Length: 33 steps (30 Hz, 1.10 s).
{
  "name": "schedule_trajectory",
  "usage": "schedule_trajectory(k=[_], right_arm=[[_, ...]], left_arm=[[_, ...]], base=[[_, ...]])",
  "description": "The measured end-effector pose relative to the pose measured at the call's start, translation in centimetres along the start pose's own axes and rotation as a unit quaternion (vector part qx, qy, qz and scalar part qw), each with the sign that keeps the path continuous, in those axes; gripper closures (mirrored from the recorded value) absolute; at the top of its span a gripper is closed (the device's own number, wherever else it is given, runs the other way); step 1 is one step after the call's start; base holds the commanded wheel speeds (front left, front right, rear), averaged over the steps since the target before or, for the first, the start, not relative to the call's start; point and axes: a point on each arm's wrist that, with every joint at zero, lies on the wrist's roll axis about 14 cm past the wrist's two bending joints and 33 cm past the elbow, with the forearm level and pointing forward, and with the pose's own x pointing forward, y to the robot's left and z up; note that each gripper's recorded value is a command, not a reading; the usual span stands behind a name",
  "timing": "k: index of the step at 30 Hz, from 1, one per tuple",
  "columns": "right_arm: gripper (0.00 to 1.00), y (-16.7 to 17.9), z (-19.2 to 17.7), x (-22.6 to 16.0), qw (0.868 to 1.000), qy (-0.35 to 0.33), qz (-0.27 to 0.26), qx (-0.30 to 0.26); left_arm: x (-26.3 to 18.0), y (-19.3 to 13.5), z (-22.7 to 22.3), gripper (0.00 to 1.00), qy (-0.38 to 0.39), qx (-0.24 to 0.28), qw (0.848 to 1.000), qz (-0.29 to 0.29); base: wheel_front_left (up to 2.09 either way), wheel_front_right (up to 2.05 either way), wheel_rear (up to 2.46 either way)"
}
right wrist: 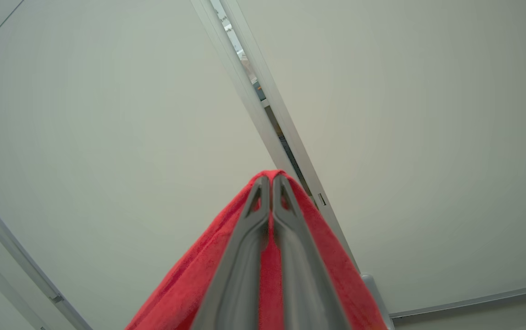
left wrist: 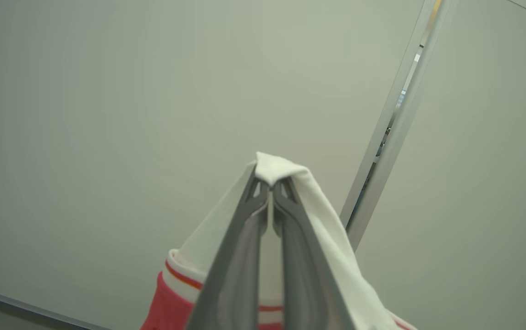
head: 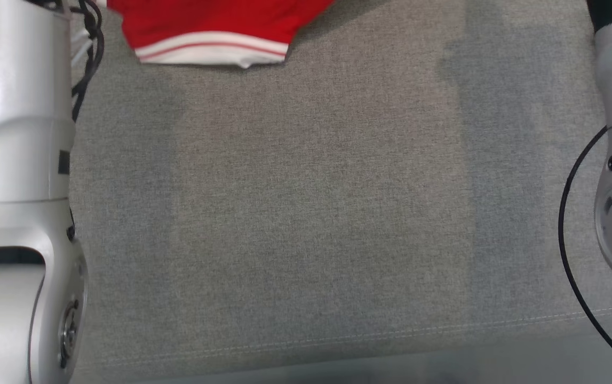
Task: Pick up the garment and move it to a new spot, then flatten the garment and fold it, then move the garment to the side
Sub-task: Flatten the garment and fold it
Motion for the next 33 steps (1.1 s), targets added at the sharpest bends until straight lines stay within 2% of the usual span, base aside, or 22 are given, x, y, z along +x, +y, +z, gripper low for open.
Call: schedule_trajectory(k=[7, 11, 14, 18, 23, 26, 30, 33], right_arm=[[1.00, 0.5, 8.0, 1.5, 0.993, -0.118, -0.012, -0.008], [1.00, 1.4, 12.0, 1.5, 0.984, -0.178, -0.003, -0.015], [1.00, 1.3, 13.4, 1.1, 0.978, -0.209, 0.001, -0.026], [1.00, 0.2, 9.1, 1.0, 0.985, -0.170, -0.004, -0.037], [1.00, -2.0, 1.0, 0.3, 0.996, -0.074, -0.016, -0.046], [1.00, -2.2, -2.6, -0.4, 0.998, -0.019, -0.016, -0.052], [1.00, -2.4, -4.3, -0.9, 0.998, 0.019, -0.016, -0.062], [1.00, -2.7, -4.2, -1.3, 0.997, 0.031, -0.024, -0.059]], left_arm=[[1.8, -3.5, 7.7, 1.00, -0.105, 0.000, 0.994, -0.038], [1.5, -4.4, 9.4, 1.00, -0.134, -0.003, 0.990, -0.053], [1.2, -3.6, 8.2, 1.00, -0.130, -0.005, 0.990, -0.048], [0.8, -2.4, 5.2, 1.00, -0.107, 0.006, 0.993, -0.043], [0.0, -0.7, 0.6, 1.00, -0.058, 0.002, 0.998, -0.030], [-0.7, -0.4, -1.2, 1.00, -0.031, 0.003, 0.999, -0.030], [-1.5, -0.7, -2.4, 1.00, -0.006, 0.004, 0.999, -0.039], [-2.2, -0.5, -3.1, 1.00, 0.014, 0.004, 0.999, -0.037]], base=[[0.00, 0.00, 0.00], [0.00, 0.00, 0.00], [0.00, 0.00, 0.00], [0.00, 0.00, 0.00], [0.00, 0.00, 0.00], [0.00, 0.00, 0.00], [0.00, 0.00, 0.00], [0.00, 0.00, 0.00]])
